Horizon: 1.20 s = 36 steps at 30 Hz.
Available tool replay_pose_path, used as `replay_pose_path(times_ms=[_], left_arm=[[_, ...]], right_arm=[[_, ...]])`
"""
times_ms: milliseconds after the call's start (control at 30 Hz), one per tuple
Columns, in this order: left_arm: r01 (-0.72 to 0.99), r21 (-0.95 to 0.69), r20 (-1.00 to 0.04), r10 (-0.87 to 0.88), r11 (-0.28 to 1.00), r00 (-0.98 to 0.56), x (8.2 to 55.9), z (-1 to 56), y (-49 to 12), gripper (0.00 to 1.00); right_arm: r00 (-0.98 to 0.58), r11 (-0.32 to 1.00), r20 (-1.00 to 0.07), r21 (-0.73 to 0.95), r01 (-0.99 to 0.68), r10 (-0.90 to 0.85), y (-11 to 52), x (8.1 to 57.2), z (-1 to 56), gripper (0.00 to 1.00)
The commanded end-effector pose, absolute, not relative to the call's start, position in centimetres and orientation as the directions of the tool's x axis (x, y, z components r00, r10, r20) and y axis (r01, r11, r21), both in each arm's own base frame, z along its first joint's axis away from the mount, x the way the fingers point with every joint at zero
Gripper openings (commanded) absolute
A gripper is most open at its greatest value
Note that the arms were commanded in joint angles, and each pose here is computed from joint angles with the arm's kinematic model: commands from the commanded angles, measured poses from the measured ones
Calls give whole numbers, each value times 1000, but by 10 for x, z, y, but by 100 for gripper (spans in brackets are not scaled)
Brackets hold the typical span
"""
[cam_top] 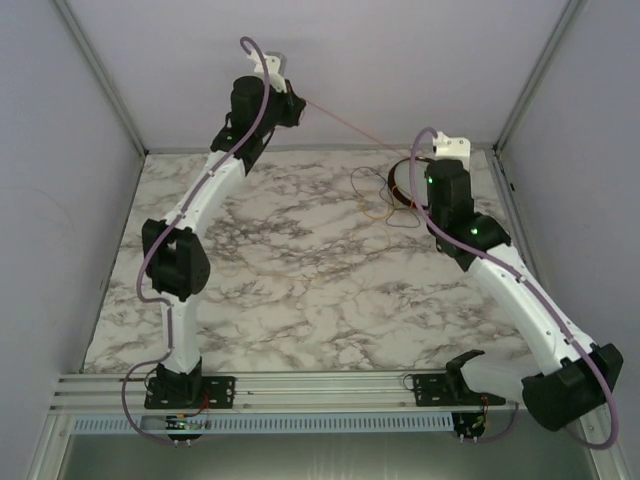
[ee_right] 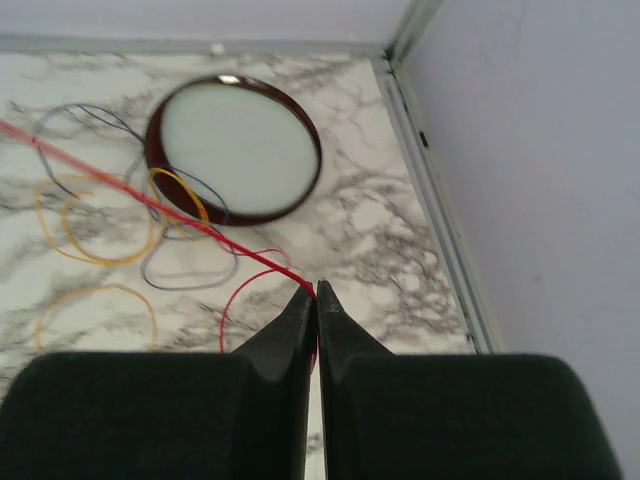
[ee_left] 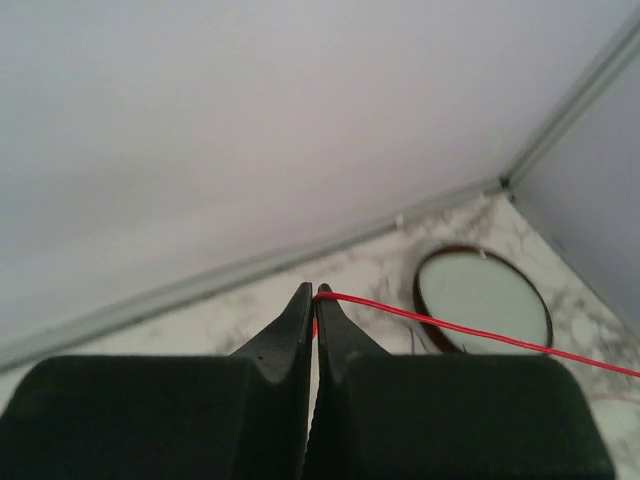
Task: Zip-tie the wires
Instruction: Untie the cable at the center of the board, then straighten the cable at the center of the board.
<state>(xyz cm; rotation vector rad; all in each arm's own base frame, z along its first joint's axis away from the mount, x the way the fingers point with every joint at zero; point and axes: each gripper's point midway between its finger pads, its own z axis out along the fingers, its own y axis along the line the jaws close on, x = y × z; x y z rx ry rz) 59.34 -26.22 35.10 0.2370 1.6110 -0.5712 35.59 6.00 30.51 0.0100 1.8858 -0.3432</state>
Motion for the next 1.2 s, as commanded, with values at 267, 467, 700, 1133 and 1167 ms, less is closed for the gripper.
replay_pose_path(times_ms=[267,467,700,1133,1167], left_arm=[[564,-183,-983,-140,805,-119,438,416,-209,0],[505,-213,-971,-126,837,-201,386,393,-183,0],[437,-221,-950,-91,872,-299,358,372,-161,0],[150,-76,-807,27,986,-590,324,257,-82,0],[128,-51,-788,39,990,-615,323,247,-75,0]], right_arm=[[-320,782,-929,-339,523,-188,-39,275,350,0],[-333,682,-919,-381,624,-209,-70,236,375,1],[-265,779,-947,-303,549,-182,-67,223,375,4],[-504,961,-819,-220,-166,-274,62,264,245,0],[-525,962,-806,-215,-168,-272,65,266,238,0]])
